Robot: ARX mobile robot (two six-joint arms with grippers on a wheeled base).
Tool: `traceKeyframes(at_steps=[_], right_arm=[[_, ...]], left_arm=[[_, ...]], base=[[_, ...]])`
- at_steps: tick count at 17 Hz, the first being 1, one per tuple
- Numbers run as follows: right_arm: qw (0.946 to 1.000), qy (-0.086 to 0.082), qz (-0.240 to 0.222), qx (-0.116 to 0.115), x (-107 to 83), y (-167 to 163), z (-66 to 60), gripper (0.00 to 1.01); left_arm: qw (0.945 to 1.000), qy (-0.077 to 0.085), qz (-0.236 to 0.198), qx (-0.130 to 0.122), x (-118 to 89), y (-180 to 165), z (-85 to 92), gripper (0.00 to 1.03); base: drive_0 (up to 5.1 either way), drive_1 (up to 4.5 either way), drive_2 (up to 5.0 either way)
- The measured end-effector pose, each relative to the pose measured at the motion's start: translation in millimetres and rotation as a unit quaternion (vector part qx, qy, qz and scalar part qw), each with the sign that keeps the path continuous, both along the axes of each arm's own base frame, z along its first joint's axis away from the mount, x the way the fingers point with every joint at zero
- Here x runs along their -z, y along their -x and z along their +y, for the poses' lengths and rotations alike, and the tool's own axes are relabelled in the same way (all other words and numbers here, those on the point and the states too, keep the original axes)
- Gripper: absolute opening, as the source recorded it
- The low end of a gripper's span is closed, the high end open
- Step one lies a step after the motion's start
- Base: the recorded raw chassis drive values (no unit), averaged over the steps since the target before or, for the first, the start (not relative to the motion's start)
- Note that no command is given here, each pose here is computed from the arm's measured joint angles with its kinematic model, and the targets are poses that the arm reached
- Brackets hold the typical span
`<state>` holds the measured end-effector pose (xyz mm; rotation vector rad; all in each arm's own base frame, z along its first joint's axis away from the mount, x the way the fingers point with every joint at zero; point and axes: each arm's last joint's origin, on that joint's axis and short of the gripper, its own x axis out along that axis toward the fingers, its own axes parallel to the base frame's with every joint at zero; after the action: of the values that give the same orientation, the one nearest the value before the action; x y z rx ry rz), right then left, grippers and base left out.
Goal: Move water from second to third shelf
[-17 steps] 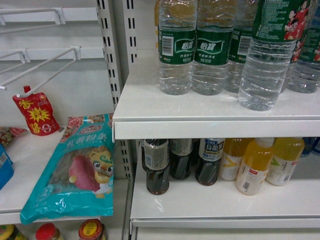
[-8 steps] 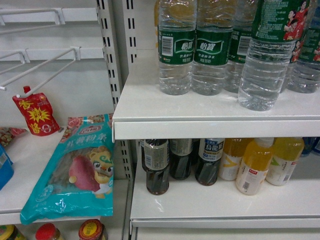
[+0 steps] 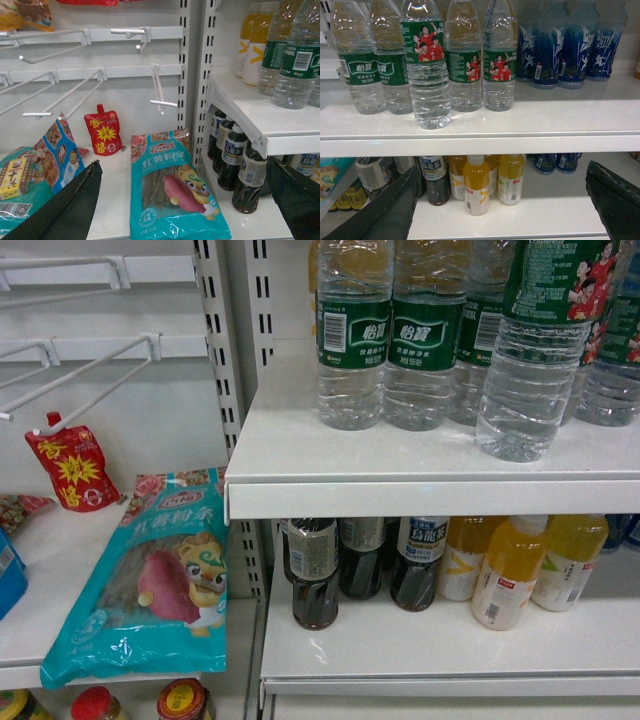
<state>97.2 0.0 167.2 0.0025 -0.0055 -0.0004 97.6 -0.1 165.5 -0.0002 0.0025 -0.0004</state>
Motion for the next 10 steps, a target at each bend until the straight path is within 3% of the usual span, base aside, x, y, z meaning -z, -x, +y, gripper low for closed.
traceKeyframes(at_steps=[10], right_arm=[[1.0, 0.0, -0.001, 0.0, -0.2, 0.0, 0.0, 0.98]], left_arm=[[1.0, 0.0, -0.001, 0.0, -0.3, 0.0, 0.0, 0.98]], base=[[0.0, 0.0, 0.0]])
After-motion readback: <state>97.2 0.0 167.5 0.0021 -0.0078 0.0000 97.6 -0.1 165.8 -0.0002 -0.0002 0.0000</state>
